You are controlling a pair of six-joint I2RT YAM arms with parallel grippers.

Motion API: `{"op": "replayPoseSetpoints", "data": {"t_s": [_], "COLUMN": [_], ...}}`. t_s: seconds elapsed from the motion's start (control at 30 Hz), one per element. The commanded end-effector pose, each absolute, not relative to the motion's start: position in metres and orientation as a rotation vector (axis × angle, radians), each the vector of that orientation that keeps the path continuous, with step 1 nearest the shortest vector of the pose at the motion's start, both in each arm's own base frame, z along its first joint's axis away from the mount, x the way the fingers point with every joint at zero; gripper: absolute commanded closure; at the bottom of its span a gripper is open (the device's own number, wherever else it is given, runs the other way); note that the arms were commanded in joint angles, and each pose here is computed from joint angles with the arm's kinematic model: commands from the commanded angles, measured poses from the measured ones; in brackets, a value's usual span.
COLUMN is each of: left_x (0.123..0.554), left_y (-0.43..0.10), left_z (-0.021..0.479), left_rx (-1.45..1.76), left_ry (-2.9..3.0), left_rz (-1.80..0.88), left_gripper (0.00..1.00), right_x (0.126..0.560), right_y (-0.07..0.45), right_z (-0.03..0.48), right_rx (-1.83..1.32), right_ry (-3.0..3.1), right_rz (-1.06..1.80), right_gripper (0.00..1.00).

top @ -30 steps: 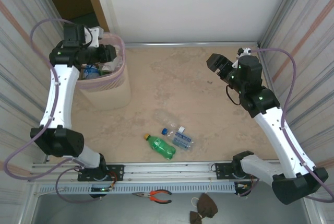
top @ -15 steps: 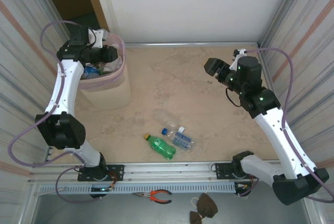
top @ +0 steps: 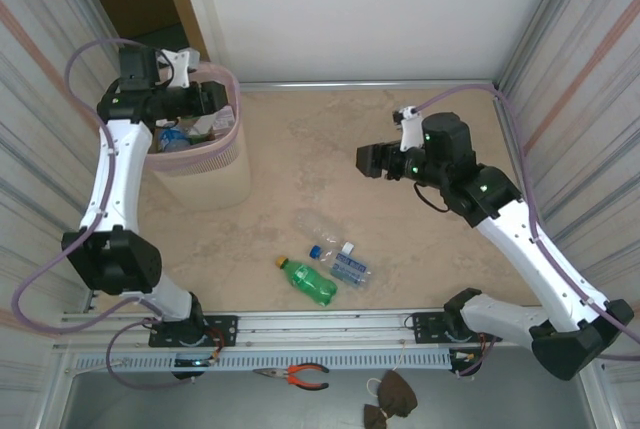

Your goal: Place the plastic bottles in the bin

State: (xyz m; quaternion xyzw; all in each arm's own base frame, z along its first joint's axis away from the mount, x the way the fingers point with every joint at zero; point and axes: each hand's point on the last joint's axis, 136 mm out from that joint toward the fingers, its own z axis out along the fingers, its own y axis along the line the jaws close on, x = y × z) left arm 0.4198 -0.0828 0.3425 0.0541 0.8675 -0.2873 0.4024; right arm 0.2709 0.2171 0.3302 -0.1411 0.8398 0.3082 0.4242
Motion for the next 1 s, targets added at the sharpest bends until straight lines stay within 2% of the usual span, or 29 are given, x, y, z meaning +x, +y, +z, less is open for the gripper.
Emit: {"op": "replayPoseSetpoints", "data": {"t_s": [0.0,0.27,0.4,0.97], "left_x": [0.395,0.368,0.357,0.326], "left_y": [-0.095,-0.104,-0.106,-0.105], "left_z": [0.400,0.416,0.416,0.413], "left_rx": [0.210,0.254,0.257,0.288], "left_ry": [2.035,1.949,1.928,1.920], "left_rz": [-0.786,-0.836,-0.856,-0.821], "left_gripper": [0.46,0.43,0.43,0.40], "right_x": [0.247,0.205,0.198,0.233], "right_y": [0.235,0.270,0.282,0.326], "right_z": [0.309,0.238,0.206,0.103], "right_rx": [-0.657,-1.157,-1.295,-1.551], "right_ry": [2.122,2.248,2.312,2.559], "right_rz": [0.708,0.485,0.367,-0.009], "right_gripper": [0.25,0.23,0.23,0.19]}}
